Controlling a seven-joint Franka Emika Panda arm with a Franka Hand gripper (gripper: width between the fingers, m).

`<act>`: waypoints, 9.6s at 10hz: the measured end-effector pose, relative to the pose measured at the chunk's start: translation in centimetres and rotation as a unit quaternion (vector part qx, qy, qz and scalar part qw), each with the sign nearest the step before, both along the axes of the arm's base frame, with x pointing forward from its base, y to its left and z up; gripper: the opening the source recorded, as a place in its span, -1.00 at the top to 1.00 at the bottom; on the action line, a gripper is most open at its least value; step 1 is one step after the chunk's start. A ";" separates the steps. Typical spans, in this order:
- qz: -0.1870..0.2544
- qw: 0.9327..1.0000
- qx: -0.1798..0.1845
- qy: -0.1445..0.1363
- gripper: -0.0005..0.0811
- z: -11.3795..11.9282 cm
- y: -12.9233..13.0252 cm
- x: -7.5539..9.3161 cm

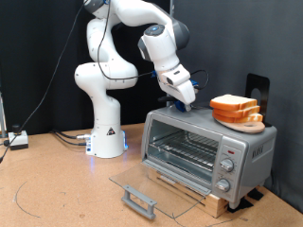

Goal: Make a piece of toast with the oven

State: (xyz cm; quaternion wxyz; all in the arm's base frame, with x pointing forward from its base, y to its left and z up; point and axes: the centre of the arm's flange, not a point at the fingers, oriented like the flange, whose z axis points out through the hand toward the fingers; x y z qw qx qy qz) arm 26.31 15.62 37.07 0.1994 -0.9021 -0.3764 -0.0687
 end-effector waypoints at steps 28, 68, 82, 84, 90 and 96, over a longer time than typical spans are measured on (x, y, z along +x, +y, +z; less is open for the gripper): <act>-0.043 0.999 0.001 0.010 -0.18 1.5 0.1 -0.7; -0.061 0.998 0.006 -0.012 -0.22 0.8 -1.3 0.2; -0.049 0.998 -0.011 -0.021 -0.99 0.2 -0.1 -0.1; -0.050 0.998 -0.010 -0.021 -0.99 0.2 -0.1 -0.1; -0.052 0.998 -0.006 -0.021 -0.11 0.2 0.0 -0.1; -0.062 0.998 0.015 -0.021 -0.03 0.6 0.0 0.1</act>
